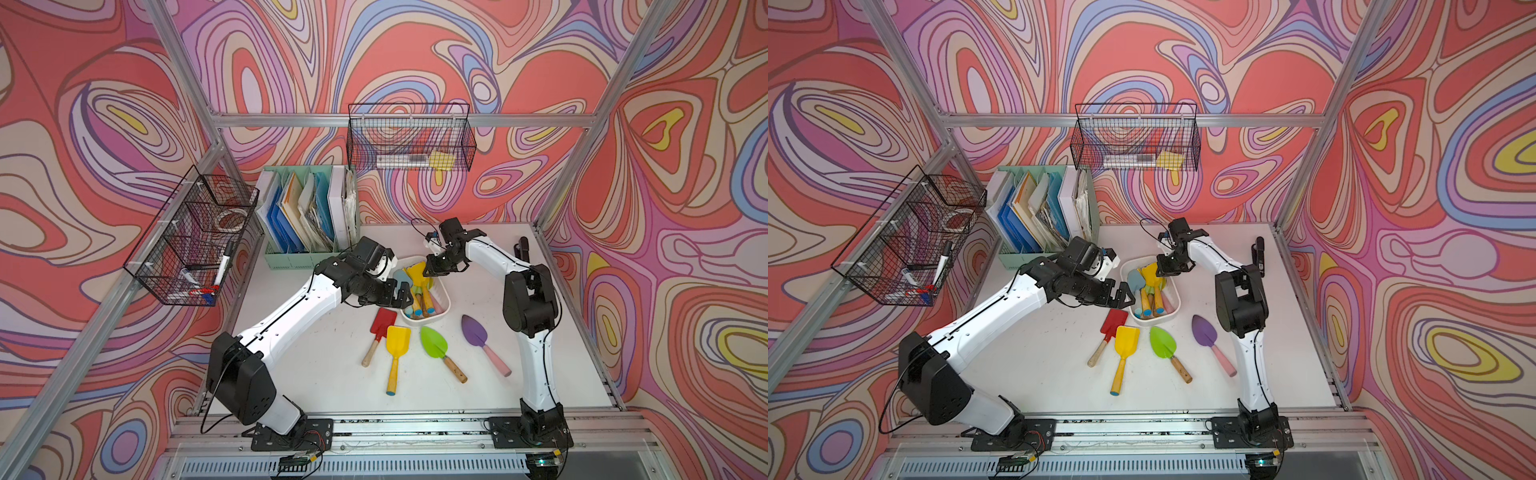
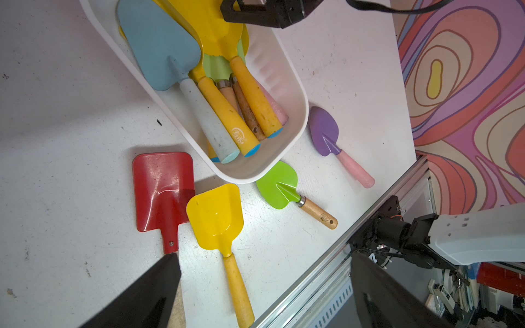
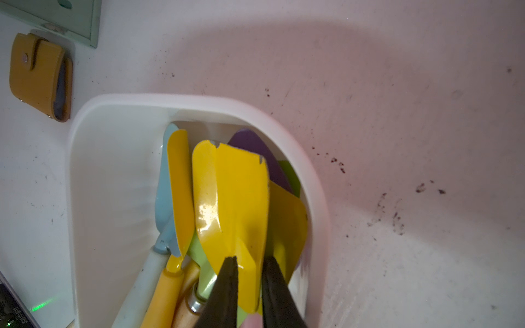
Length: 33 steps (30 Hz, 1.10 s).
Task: Put the shovel into the storage box
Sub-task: Place the shovel in the storage box, then pick up the shovel from the center of the board.
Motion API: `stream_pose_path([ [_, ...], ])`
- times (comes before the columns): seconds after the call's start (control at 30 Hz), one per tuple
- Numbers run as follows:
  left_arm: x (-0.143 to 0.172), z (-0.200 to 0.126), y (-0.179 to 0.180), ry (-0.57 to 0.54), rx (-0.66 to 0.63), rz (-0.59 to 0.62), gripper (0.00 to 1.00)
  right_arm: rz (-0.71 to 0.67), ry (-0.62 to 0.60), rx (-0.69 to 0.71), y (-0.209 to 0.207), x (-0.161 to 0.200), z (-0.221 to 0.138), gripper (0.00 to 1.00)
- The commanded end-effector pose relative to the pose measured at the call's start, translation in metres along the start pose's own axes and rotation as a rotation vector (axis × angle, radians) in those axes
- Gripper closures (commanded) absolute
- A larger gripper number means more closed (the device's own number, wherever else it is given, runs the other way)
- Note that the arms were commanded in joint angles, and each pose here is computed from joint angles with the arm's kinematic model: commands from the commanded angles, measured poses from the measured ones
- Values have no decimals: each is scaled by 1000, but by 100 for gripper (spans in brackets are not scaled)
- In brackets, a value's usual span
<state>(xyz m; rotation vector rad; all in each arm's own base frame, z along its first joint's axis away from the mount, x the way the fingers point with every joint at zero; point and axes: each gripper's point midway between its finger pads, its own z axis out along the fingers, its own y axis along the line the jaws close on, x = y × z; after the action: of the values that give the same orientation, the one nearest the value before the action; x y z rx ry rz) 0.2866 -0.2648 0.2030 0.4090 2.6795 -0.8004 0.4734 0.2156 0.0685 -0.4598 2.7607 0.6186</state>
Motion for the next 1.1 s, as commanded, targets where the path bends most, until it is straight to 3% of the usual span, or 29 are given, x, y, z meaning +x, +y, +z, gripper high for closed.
stream_pose_path([
  [0.0,6,5,2,27,-5,7,1,8,12,58,-8,2,-12,81],
  [0.6,60,5,63,162,-280,-110,1,1,-86,98,12,-12,-76,74],
  [1.07,139,22,102,379,-372,-168,5,34,-206,81,43,-2,-137,76],
])
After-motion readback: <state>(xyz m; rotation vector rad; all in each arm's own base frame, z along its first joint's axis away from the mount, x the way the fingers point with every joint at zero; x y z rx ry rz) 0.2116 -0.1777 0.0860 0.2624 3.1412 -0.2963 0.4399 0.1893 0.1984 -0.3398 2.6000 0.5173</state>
